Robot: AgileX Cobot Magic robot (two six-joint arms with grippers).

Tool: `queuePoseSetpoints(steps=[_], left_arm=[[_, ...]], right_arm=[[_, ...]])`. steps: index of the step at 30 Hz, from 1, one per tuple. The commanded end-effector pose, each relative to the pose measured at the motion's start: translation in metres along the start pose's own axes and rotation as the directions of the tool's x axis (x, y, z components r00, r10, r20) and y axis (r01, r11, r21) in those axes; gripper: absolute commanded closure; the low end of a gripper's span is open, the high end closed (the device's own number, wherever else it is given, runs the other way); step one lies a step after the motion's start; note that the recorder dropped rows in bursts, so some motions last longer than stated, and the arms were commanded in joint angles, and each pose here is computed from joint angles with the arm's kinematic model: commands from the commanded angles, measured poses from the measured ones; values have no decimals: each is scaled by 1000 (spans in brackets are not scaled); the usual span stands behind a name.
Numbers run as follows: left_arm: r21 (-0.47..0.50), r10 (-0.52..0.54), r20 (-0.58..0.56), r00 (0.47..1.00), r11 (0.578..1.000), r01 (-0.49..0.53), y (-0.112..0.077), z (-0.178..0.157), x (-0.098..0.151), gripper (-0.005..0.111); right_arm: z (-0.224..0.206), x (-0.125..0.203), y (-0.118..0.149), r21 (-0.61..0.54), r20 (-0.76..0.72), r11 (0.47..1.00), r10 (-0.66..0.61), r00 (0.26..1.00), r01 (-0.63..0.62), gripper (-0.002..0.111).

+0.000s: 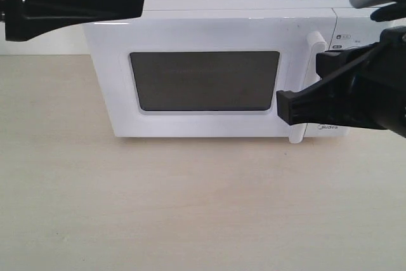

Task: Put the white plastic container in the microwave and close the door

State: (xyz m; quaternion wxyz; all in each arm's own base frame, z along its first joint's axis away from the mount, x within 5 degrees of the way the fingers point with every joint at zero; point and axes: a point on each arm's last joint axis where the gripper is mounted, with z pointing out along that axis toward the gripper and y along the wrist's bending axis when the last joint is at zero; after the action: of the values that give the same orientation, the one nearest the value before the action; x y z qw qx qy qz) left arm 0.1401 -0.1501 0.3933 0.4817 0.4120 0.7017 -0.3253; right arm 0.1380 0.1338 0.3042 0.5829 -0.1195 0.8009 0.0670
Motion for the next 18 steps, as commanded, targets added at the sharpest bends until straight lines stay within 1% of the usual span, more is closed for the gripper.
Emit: queuePoseSetpoints(steps=[1,18], left_arm=[[6,-6,5,1000,1000,6,-2,-1,-1,102],[6,-6,5,1000,1000,6,-2,-1,-1,102]], right_arm=[[-1,1,-2,6,5,1000,0,1000,0,108],[-1,1,-2,8,5,1000,13,1000,-13,108]])
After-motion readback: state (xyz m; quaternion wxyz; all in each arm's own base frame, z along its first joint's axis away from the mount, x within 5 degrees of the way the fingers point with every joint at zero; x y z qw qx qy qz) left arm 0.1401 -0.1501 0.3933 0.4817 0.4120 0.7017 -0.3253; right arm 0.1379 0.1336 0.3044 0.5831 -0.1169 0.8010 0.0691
